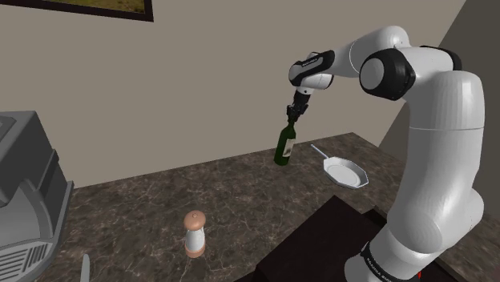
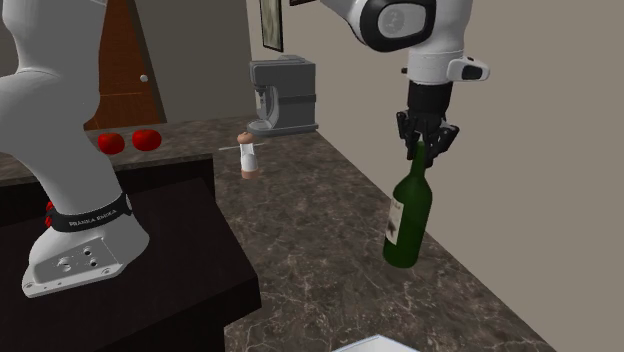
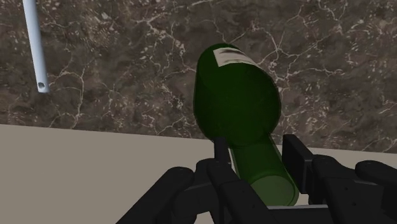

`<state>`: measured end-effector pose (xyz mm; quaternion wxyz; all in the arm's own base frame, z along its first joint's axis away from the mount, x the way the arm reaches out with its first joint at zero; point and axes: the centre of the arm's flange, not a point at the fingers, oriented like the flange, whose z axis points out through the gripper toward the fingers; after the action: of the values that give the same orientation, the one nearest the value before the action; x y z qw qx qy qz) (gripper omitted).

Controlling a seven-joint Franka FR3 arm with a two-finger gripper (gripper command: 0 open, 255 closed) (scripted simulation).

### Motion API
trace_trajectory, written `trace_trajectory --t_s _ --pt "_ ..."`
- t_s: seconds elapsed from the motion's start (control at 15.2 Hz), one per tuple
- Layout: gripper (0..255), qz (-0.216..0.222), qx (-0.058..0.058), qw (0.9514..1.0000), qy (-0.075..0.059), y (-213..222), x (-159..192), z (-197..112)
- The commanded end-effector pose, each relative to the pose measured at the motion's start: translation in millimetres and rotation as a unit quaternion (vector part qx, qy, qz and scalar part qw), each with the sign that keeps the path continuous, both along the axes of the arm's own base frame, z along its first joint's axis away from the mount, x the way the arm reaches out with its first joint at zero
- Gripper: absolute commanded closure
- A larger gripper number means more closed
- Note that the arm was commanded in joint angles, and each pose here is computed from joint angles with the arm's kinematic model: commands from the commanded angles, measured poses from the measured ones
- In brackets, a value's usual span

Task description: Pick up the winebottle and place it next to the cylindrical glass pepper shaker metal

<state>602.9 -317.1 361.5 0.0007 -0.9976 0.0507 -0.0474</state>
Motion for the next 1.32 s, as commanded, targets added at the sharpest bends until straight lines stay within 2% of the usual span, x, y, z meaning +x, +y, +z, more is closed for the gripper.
trace_trajectory --t_s 0.0,1.25 --pt "255 0.000 0.000 1.0000 0.000 0.0 -1.0 10.9" --pt "255 0.000 0.000 1.0000 0.000 0.0 -1.0 111.2"
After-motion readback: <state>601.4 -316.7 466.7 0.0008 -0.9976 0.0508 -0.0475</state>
